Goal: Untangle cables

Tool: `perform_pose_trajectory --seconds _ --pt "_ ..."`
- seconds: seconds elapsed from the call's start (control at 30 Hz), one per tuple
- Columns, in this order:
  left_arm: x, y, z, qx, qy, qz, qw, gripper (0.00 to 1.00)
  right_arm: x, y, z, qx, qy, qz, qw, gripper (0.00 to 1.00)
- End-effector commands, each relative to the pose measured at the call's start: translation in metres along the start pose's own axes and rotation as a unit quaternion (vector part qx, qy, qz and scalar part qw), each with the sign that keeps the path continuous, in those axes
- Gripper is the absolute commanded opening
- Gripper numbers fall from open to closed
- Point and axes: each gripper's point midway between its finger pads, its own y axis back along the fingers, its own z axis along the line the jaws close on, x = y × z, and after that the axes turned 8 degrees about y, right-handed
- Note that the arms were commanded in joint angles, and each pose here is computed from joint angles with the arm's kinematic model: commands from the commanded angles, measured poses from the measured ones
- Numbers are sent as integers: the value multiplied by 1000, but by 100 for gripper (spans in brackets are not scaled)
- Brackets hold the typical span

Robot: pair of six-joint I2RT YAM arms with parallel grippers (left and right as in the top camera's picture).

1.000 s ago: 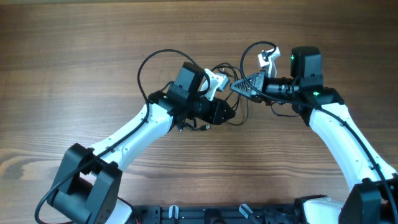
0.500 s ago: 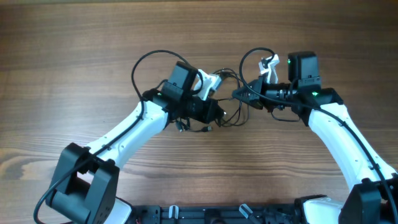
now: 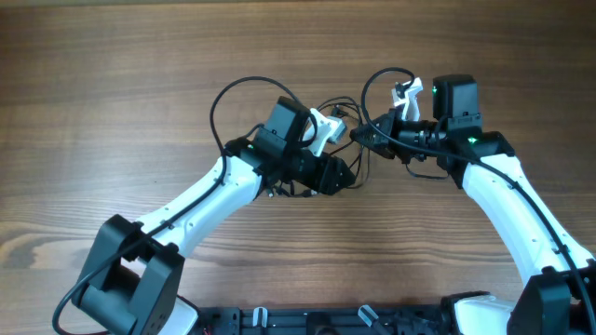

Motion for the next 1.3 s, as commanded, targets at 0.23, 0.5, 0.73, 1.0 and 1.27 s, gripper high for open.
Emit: perform_pose_trajectory --seconds 0.23,0.5,0.73,1.0,1.27 --pt "-7 -6 -13 14 -33 -15 999 52 2 0 6 -19 -12 10 1000 4" --pt "-8 -6 -19 30 -37 -14 999 20 1 0 5 -17 -11 8 1000 4" --pt "-6 -6 -18 28 -34 -11 999 9 2 0 5 -17 -3 9 1000 4" --pt "-5 3 3 8 1 -5 1000 4 4 0 -17 40 -2 4 999 6" --pt "-12 31 49 -25 74 -19 997 4 10 9 -62 162 -9 -5 987 55"
